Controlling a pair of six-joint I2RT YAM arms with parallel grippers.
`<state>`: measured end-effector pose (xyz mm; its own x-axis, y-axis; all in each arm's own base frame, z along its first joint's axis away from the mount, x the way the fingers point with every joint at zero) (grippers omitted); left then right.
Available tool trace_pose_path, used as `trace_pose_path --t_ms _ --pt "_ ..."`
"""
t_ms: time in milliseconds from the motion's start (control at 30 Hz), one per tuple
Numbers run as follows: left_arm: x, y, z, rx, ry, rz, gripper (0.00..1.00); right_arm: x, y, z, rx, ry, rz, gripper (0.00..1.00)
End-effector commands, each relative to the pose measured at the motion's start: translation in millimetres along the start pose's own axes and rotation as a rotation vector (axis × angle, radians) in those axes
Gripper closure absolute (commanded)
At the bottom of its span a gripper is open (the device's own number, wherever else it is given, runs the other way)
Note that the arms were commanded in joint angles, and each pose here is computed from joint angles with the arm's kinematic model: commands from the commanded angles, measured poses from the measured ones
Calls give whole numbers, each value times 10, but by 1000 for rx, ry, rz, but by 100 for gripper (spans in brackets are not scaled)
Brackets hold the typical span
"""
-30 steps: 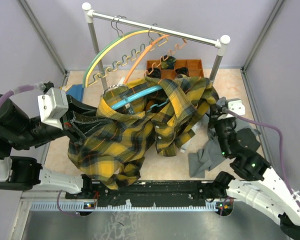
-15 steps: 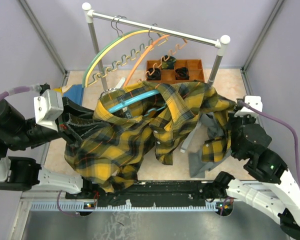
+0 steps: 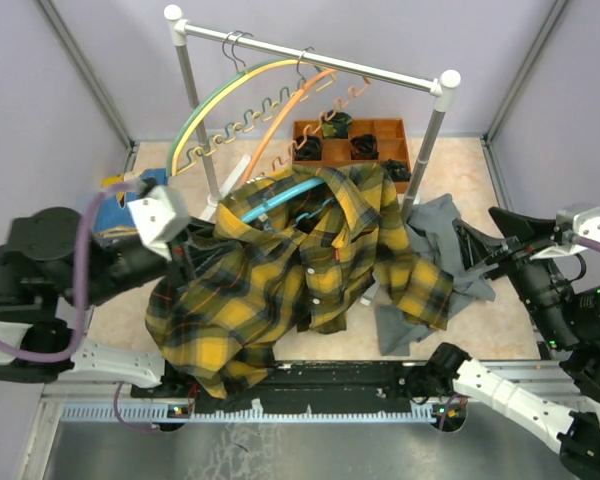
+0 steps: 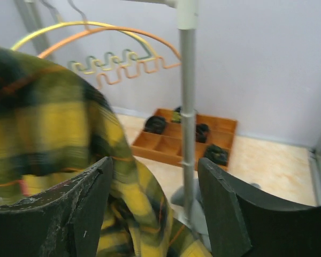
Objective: Place the shirt on the hanger
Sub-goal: Adjust the shirt on the hanger.
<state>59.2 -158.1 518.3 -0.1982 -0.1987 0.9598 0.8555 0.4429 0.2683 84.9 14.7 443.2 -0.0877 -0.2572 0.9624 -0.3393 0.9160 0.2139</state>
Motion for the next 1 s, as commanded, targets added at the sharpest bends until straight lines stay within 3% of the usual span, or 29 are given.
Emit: trace_pose_path --t_ms 0,167,333,967 --pt "69 50 -168 129 -44 75 100 45 355 -91 228 9 -114 33" --pt "-42 -36 -356 153 18 83 100 61 622 -279 335 20 -197 22" --pt "-147 -107 -527 181 77 77 100 -133 824 -467 418 82 -202 18" --pt "-357 -312 -932 185 223 15 100 -805 868 -919 357 185 -19 31"
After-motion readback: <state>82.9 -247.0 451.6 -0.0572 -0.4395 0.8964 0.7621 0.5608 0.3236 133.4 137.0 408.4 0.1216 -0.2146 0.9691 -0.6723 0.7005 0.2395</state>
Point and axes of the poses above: each gripper's point midway between its finger pads, its own z axis back along the fingers, its own y axis along the line the jaws close on, x = y × z, the point moved 7 cm from there along z, back along the fingers, and after that the axes turned 10 degrees about -z, right-handed, at the moved point
